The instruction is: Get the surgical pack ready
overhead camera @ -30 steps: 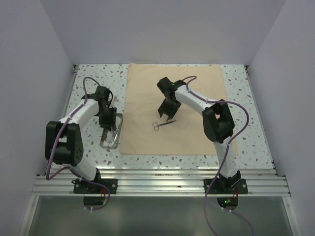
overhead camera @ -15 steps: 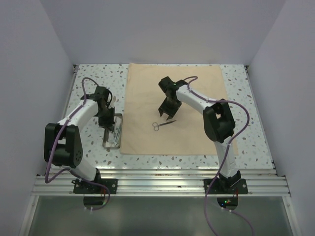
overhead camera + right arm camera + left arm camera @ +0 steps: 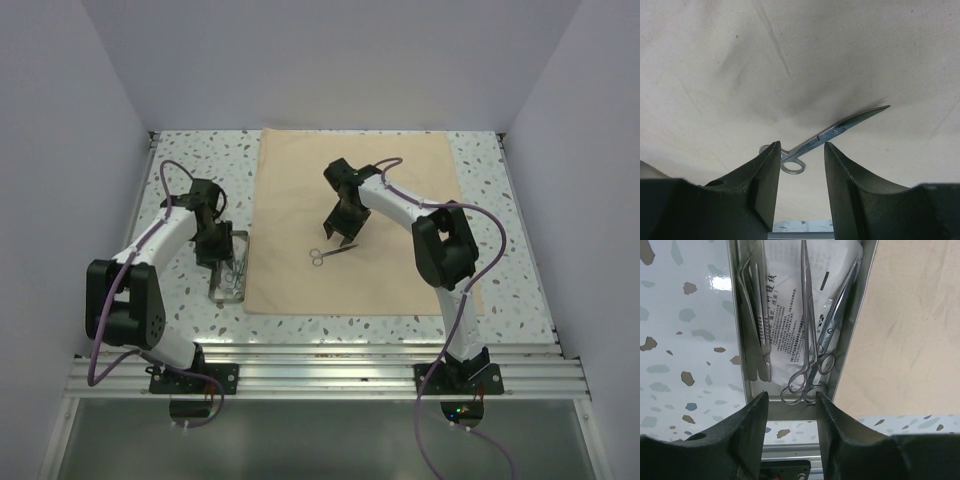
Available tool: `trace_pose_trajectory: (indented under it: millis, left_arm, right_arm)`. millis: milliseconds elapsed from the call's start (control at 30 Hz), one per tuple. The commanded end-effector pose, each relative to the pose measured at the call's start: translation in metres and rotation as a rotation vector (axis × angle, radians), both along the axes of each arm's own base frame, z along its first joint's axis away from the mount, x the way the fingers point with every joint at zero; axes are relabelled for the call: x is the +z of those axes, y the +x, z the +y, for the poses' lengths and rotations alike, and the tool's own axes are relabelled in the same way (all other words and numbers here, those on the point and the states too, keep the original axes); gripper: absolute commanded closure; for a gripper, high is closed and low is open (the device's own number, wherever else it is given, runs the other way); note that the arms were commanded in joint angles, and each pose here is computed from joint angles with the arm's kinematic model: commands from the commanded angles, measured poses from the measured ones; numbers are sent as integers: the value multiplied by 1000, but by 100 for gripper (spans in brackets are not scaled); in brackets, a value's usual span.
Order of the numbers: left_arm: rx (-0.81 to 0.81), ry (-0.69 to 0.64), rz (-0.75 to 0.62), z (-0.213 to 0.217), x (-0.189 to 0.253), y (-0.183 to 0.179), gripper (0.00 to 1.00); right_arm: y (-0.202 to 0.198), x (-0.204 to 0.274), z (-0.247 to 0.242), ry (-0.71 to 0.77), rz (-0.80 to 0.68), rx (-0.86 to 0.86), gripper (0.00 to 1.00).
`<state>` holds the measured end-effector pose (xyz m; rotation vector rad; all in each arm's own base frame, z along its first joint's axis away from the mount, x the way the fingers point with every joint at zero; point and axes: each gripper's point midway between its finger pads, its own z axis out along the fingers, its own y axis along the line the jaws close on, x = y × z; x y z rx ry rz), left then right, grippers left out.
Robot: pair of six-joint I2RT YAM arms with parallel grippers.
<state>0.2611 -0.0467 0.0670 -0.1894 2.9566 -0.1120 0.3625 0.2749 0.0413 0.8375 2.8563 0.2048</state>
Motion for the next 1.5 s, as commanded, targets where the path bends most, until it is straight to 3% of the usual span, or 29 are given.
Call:
trace_pose_trajectory:
  millis: [0,200,333,567,1100,1233,1467]
  left_arm:
    - [73,22,-62,8,21,9,53]
    - [59,23,-103,8,30,17,55]
    - [28,-79,-154,-10,41,30,58]
    - [-1,-128,-182,-20,46,37,59]
    - [-38,-196,-191,-32,50,41,59]
    - [-41,-199,-191,-33,51,42,59]
    - [-39,-213,-195,-35,51,43,60]
  right_arm:
    - [8,23,1,22,-57,-10,56]
    - [6,21,-9,-26,-48,-37,56]
    - [7,19,-28,-118,-58,-127,56]
    - [2,10,-42,-190,-29,-243,57]
    - [7,-19,-65,-273,-34,-248,60]
    - [7,-30,-67,-270,-3,-247,63]
    - [10,-30,-65,-263,-8,-245,77]
